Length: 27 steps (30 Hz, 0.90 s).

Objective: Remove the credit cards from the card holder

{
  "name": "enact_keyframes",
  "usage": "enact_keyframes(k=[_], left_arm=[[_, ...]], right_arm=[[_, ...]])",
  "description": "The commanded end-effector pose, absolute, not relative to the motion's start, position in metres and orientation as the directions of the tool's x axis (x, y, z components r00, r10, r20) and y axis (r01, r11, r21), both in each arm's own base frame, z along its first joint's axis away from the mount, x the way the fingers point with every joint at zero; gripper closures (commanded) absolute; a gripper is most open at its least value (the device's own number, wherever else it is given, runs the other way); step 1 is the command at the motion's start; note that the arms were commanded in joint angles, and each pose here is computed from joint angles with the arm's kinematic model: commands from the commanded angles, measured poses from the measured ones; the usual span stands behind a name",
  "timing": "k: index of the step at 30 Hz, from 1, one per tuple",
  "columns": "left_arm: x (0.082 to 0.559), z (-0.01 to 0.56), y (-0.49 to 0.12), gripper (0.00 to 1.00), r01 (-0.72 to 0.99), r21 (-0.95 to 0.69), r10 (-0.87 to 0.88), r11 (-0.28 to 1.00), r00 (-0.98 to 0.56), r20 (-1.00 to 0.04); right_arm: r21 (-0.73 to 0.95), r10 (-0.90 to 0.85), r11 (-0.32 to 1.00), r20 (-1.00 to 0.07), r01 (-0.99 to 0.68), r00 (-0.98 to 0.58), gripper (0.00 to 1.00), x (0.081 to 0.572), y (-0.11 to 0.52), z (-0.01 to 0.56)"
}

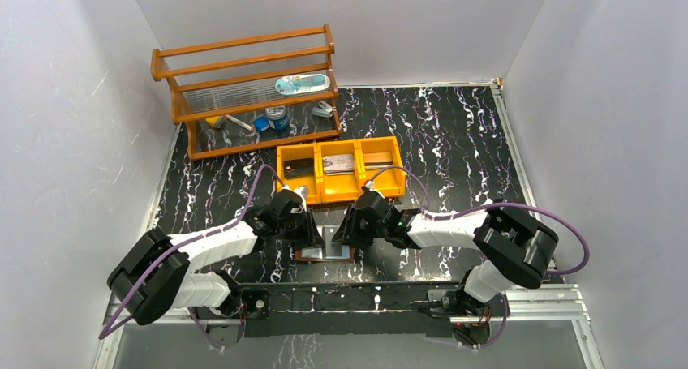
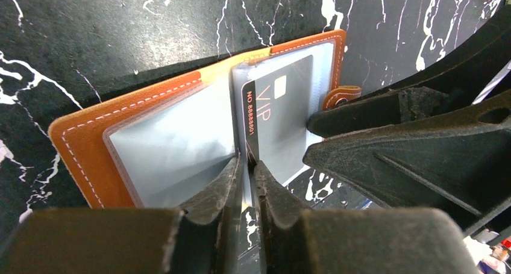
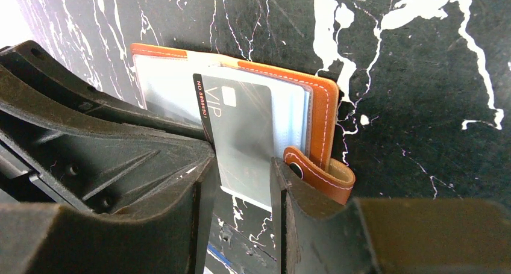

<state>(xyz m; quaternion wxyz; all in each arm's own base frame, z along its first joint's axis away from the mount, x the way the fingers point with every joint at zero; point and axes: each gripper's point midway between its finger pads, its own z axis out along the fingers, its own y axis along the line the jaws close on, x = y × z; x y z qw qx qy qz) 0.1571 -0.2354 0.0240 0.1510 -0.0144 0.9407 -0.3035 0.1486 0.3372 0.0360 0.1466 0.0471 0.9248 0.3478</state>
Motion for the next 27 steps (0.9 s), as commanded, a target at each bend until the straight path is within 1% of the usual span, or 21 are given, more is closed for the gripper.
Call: enact_keyframes(k=[1,6,11,15,18,22,27], left_arm=[[0.148,0.029,-0.235,0.9,0.088,-0.59,-0.089,0.803,-0.961,-0.264],[0.149,0.034,-0.234,0.91,0.096,-0.586,-0.087,0.805,-0.957,-0.276],[0.15,0.038,-0.233,0.83,0.102,-0.581,-0.086,0.808,-0.954,-0.288],[0.149,0.039,-0.241,0.75,0.112,-0.608,-0.069,0.786,-0.961,-0.267],[0.148,0.037,-0.246,0.72,0.117,-0.618,-0.054,0.778,-0.967,-0.25],[0.146,0.033,-0.248,0.72,0.123,-0.616,-0.033,0.778,-0.971,-0.235],[0.145,0.025,-0.242,0.75,0.104,-0.595,-0.044,0.797,-0.973,-0.228]], right_arm=[[0.514,0.164,0.858,-0.219,0.03,-0.962,0.53,0.135,0.298,-0.003],[0.513,0.163,0.858,-0.22,0.028,-0.962,0.53,0.135,0.298,-0.003],[0.522,0.164,0.853,-0.223,0.024,-0.961,0.53,0.136,0.299,0.0],[0.542,0.164,0.84,-0.219,0.02,-0.962,0.52,0.136,0.304,0.005],[0.556,0.165,0.831,-0.224,0.013,-0.961,0.5,0.137,0.306,0.009],[0.565,0.164,0.825,-0.225,0.008,-0.96,0.49,0.137,0.309,0.013],[0.574,0.158,0.819,-0.238,-0.008,-0.958,0.47,0.139,0.311,0.023]])
